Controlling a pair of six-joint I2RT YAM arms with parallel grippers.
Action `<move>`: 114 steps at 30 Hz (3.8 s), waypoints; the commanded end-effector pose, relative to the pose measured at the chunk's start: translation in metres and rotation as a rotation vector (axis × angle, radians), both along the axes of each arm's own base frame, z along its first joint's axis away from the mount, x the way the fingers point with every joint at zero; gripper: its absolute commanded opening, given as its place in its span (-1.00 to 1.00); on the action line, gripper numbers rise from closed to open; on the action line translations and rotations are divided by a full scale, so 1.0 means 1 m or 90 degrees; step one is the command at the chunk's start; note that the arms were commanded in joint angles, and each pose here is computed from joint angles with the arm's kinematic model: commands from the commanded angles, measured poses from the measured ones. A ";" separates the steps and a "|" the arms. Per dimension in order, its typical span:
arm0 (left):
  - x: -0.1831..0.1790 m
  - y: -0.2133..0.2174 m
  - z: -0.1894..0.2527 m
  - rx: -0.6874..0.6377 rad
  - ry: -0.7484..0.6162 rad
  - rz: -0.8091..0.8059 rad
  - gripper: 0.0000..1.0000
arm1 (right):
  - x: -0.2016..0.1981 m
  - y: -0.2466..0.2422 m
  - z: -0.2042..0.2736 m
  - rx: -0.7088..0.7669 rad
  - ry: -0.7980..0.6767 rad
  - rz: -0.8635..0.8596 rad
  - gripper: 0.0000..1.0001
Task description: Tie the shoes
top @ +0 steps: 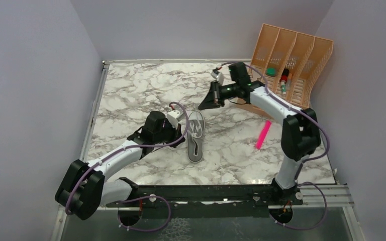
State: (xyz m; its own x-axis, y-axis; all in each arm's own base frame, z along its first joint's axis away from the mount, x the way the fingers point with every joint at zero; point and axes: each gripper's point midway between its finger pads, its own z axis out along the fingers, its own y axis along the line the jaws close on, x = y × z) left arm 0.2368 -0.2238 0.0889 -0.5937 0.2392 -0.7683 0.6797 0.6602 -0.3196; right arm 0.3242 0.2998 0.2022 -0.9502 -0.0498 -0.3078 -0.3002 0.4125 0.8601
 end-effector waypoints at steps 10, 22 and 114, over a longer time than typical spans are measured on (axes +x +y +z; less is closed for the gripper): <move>-0.018 -0.011 0.022 -0.162 -0.047 0.043 -0.91 | -0.047 0.150 -0.061 -0.032 0.172 0.061 -0.99; -0.023 -0.012 0.020 -0.169 -0.042 0.034 -0.92 | -0.057 0.137 -0.050 -0.064 0.097 0.135 0.21; 0.027 -0.011 -0.019 -0.073 0.260 0.067 -0.91 | -0.229 0.136 -0.154 -0.227 -0.319 0.144 -0.99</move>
